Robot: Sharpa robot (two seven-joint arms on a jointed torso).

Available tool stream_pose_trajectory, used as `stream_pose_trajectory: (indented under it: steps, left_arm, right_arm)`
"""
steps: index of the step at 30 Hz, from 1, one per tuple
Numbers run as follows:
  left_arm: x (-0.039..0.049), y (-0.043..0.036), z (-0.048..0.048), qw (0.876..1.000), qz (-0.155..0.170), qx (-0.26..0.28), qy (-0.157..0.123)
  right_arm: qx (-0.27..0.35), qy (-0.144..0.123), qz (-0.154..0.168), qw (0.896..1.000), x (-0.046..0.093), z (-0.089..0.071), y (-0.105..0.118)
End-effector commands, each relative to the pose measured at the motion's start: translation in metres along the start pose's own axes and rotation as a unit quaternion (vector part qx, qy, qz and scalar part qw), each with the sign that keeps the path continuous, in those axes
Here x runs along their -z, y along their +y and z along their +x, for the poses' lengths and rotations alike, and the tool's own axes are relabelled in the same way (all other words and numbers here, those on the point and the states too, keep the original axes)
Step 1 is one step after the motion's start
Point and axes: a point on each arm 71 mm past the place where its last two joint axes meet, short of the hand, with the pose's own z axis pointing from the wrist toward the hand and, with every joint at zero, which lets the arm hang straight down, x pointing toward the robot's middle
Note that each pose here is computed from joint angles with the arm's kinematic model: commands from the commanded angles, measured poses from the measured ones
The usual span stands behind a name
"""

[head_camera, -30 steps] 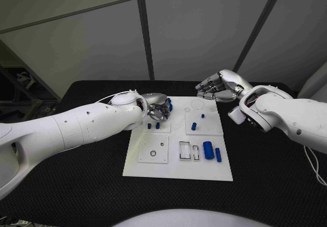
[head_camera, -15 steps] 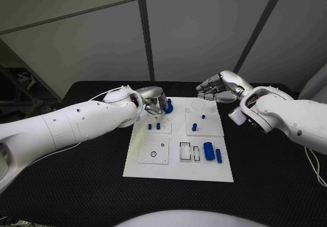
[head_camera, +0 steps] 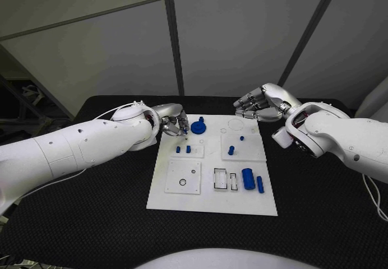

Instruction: Assemble the parts on the task board

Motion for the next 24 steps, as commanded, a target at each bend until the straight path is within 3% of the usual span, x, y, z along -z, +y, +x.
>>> stream_pose_trajectory:
  steps: [1, 24]
  left_arm:
    - [0.0005, 0.0002, 0.004, 1.0, -0.007, 0.003, 0.024]
    - [-0.0015, 0.0, 0.0136, 0.999, -0.013, 0.004, 0.05]
  right_arm:
    - [0.0, 0.002, -0.006, 1.0, -0.0003, -0.0004, 0.0016]
    - [0.0, 0.003, -0.007, 1.0, -0.0006, 0.0003, 0.0021]
